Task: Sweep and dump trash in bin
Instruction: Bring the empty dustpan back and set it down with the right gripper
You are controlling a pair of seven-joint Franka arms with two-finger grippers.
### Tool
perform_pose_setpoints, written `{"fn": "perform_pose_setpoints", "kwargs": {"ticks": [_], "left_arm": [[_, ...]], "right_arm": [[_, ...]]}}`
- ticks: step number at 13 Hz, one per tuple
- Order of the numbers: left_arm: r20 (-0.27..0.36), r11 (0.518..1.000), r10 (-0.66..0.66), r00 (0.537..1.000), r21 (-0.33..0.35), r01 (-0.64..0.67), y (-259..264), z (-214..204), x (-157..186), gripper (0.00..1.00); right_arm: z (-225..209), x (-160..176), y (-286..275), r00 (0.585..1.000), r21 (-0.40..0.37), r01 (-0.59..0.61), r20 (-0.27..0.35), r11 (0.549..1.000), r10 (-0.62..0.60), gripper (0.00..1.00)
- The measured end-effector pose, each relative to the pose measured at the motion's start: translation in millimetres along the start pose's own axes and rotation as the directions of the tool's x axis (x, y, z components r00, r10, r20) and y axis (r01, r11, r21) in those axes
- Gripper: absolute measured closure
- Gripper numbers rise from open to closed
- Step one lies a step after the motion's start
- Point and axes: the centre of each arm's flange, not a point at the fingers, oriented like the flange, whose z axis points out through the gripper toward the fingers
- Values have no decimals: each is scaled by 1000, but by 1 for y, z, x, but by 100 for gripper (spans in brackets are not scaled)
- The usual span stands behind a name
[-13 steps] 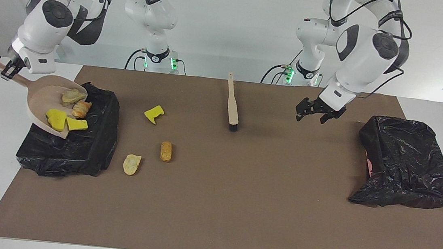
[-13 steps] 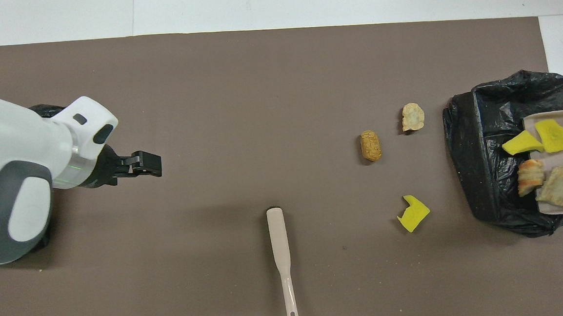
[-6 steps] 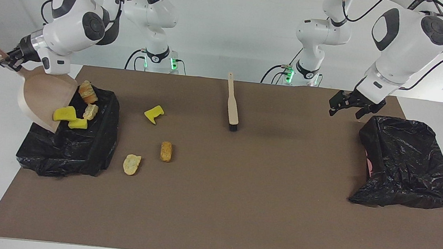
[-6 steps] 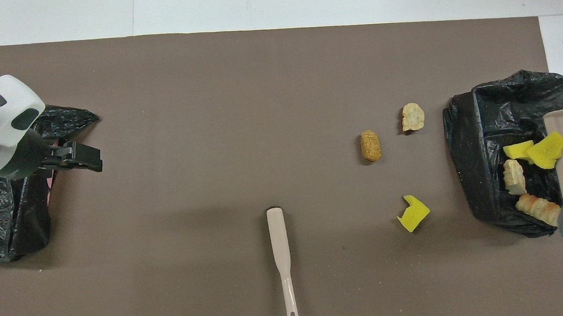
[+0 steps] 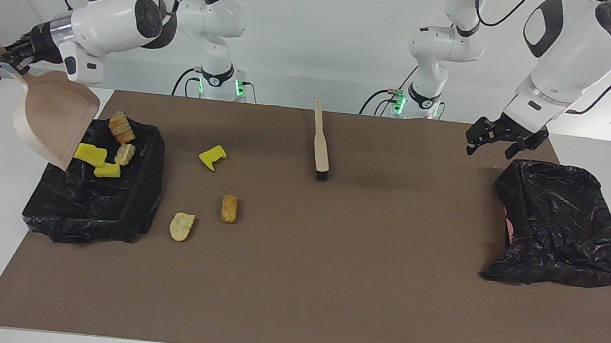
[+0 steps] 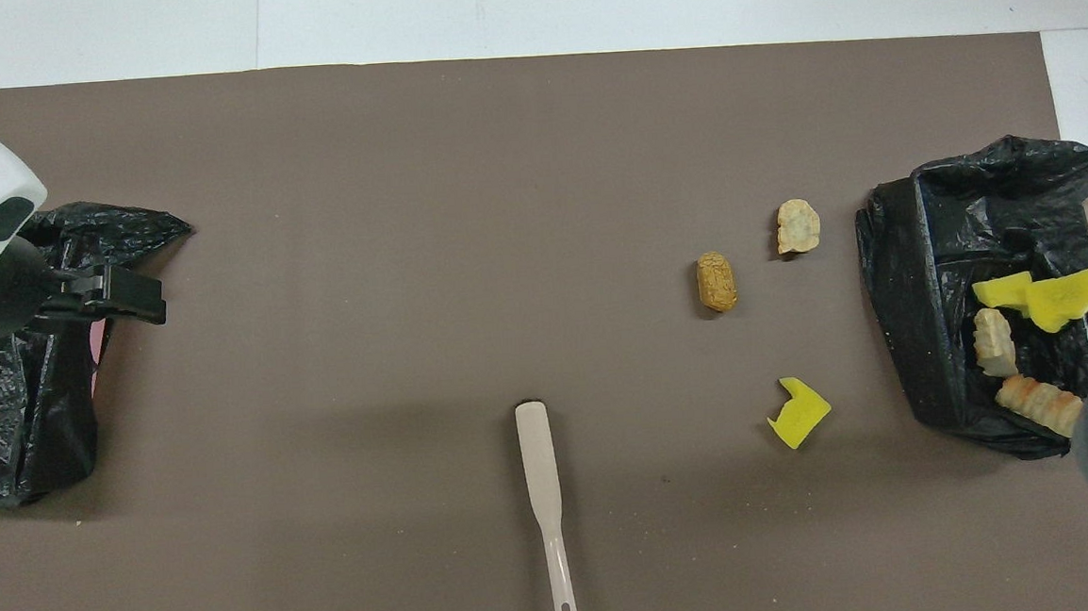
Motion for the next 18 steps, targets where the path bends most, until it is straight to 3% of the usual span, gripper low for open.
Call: {"fn": "perform_pose_setpoints", "kwargs": {"ticks": [4,7,9,11,13,15,18], "left_arm": [[-20,999,-39,999,-3,39,-23,-11,2,0],[-16,999,-52,998,-5,52,-31,-29,-3,0],[-19,998,-56,998,-5,56,-34,-36,-4,0],[-25,999,-46,999,-5,46,-30,-41,-6,0],[-24,999,-41,999,-5,41,-27,-42,-8,0],[-15,999,-46,999,-5,45,-31,-43,-9,0],[-25,998,-55,998,-7,55,-38,-48,-12,0]], "right_arm": [[-50,-6,5,997,13,-39,-59,999,40,69],[-87,8,13,975,61,-104,-193,993,114,69],[-103,26,16,934,110,-194,-283,975,218,69],[-115,41,15,865,198,-296,-359,934,351,69],[-133,59,13,761,320,-391,-415,863,499,69],[-159,75,18,648,430,-466,-429,773,629,69],[-205,109,42,532,528,-513,-423,677,733,69]]}}
